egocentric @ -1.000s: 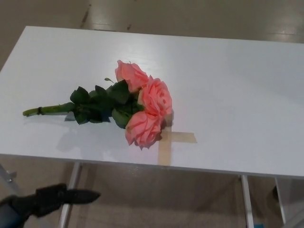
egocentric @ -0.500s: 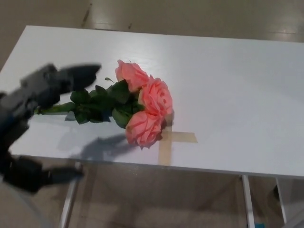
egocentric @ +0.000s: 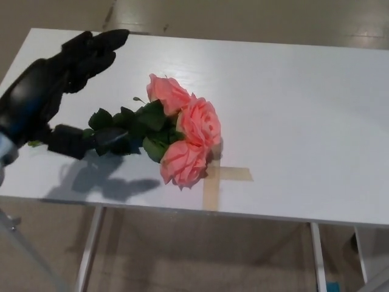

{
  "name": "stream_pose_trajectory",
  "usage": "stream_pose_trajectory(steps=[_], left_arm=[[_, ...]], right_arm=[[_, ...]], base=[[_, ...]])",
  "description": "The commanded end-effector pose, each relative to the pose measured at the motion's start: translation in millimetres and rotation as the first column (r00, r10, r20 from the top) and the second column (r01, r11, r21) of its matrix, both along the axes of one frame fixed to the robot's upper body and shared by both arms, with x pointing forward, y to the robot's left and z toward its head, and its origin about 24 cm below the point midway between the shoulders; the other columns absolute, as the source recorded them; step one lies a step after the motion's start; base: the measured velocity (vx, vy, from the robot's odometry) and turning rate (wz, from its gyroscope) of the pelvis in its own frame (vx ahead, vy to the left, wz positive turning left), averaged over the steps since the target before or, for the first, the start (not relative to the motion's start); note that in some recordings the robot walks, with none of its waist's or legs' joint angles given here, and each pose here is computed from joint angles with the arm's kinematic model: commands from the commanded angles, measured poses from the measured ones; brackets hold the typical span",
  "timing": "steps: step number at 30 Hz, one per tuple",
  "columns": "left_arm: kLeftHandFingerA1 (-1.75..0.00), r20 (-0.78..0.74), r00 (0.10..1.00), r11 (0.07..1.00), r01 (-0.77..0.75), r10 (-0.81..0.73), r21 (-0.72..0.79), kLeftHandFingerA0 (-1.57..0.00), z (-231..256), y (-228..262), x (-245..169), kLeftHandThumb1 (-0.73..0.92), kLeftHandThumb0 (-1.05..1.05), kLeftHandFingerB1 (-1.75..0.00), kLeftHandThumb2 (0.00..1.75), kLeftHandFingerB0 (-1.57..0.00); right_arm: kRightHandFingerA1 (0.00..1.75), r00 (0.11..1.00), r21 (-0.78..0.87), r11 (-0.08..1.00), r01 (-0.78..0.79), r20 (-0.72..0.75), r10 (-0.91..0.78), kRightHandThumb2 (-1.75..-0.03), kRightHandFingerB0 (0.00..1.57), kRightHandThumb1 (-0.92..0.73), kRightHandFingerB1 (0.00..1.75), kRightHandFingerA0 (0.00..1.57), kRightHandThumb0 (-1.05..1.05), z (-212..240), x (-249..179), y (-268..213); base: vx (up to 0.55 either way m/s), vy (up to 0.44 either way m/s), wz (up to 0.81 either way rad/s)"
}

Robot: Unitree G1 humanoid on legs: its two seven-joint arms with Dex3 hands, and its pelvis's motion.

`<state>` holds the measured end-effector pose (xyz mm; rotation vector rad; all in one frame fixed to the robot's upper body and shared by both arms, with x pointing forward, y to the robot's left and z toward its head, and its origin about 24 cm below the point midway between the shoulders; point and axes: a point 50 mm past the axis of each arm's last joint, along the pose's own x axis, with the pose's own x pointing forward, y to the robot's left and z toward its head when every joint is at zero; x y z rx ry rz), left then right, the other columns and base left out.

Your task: Use the left hand to pick up the rose and passes it to a human.

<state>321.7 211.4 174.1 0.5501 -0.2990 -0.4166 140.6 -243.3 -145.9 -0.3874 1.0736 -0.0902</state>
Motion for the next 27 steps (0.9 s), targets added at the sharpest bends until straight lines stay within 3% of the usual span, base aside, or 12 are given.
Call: stream_pose_trajectory(steps=[1,2,3,13,26,27], left_arm=[[-0.17,-0.026,0.981,0.959,-0.181,0.191,0.219,0.0,-15.1,-0.3,28.9,0.44,-0.76,-0.22,0.61,0.0],[-0.18,-0.043,0.975,0.947,-0.199,0.216,0.254,0.0,-18.5,0.0,33.2,0.45,-0.76,-0.23,0.59,0.0],[-0.15,-0.069,0.965,0.927,-0.223,0.255,0.3,0.0,-25.5,1.2,40.1,0.35,-0.6,-0.22,0.79,0.0],[-0.16,-0.106,0.946,0.856,-0.226,0.307,0.465,0.0,-51.8,-9.7,55.4,0.35,-0.6,-0.23,0.79,0.0],[-0.16,-0.126,0.946,0.828,-0.192,0.3,0.527,0.0,-67.1,-23.0,63.7,0.35,-0.61,-0.24,0.8,0.0],[-0.18,-0.13,0.947,0.823,-0.182,0.295,0.537,-0.01,-67.9,-25.7,64.3,0.36,-0.6,-0.26,0.8,-0.02]], right_arm=[[0.44,1.0,-0.005,1.0,0.01,-0.013,-0.01,-0.6,0.48,-0.63,0.38,0.62,-0.53,-0.7,-5.9,-5.0],[0.44,1.0,-0.006,1.0,0.008,-0.015,-0.008,-0.6,0.48,-0.63,0.38,0.62,-0.53,-0.9,-7.0,-5.1],[0.44,1.0,-0.001,1.0,0.012,-0.016,-0.012,-0.6,0.48,-0.63,0.38,0.62,-0.53,-1.4,-7.9,-4.5],[0.44,1.0,0.012,1.0,0.027,-0.015,-0.027,-0.6,0.47,-0.63,0.39,0.62,-0.51,-1.8,-9.4,-4.9],[0.44,1.0,0.012,1.0,0.024,-0.016,-0.023,-0.6,0.47,-0.63,0.39,0.62,-0.5,-2.4,-10.7,-3.7],[0.57,1.0,0.013,1.0,0.023,-0.014,-0.023,-0.84,0.44,-0.51,0.52,0.57,-0.54,-2.5,-10.8,-3.4]], base=[[0.0,0.0,0.0],[0.0,0.0,0.0],[0.0,0.0,0.0],[0.0,0.0,0.0],[0.0,0.0,0.0],[0.0,0.0,0.0]])
